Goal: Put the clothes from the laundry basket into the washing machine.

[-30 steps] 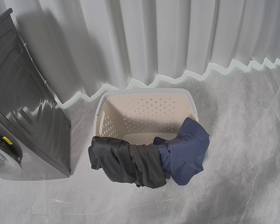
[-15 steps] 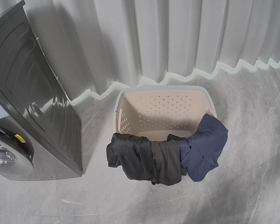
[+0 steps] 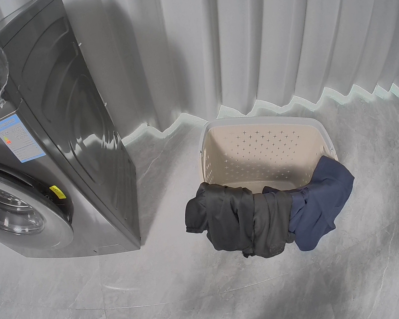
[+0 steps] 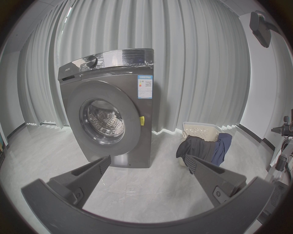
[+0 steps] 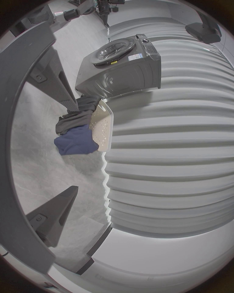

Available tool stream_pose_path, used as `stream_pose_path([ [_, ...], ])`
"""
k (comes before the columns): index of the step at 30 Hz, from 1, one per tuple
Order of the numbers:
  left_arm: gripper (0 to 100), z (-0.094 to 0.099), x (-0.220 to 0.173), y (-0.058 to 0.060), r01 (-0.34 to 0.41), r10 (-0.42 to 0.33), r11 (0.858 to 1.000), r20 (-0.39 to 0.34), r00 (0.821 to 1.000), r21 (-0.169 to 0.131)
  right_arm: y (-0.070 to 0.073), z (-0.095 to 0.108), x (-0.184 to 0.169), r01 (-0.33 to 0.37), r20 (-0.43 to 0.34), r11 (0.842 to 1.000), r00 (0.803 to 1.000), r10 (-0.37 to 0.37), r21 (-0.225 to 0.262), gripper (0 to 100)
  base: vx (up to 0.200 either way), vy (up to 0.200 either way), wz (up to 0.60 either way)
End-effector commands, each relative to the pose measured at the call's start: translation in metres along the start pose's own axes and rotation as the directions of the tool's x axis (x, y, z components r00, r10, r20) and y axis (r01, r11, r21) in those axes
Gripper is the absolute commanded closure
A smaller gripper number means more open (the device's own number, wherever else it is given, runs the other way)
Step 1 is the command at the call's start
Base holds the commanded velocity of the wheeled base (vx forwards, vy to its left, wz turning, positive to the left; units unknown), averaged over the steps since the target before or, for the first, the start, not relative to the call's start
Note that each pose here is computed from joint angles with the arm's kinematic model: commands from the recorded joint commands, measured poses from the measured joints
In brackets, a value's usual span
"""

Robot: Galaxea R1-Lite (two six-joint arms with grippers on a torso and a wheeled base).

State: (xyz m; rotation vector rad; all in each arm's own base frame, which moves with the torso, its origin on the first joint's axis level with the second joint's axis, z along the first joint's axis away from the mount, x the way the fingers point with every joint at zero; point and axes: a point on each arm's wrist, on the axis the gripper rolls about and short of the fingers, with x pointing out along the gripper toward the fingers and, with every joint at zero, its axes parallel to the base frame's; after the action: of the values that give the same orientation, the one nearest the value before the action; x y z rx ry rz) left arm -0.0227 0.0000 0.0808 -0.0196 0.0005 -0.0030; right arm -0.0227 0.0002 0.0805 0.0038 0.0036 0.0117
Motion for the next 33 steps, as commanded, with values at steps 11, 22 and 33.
stream_pose_path([
  [11,0,-0.0049,-0.0002,0.0001,0.000,0.000,1.000,0.002,1.000,0.000,0.0000,-0.0046,0.0007,-0.001,-0.010,1.000,1.000,0.001,-0.001,0,0.000,0.200,0.00],
  [22,0,-0.0049,-0.0002,0.0001,-0.003,0.003,1.000,0.002,1.000,0.001,0.0000,-0.0046,0.0007,-0.001,-0.010,1.000,1.000,0.001,-0.001,0,0.000,0.200,0.00],
  [33,0,-0.0049,-0.0002,0.0001,-0.003,0.003,1.000,0.002,1.000,0.000,0.0000,-0.0046,0.0007,-0.001,-0.010,1.000,1.000,0.001,-0.001,0,0.000,0.200,0.00],
])
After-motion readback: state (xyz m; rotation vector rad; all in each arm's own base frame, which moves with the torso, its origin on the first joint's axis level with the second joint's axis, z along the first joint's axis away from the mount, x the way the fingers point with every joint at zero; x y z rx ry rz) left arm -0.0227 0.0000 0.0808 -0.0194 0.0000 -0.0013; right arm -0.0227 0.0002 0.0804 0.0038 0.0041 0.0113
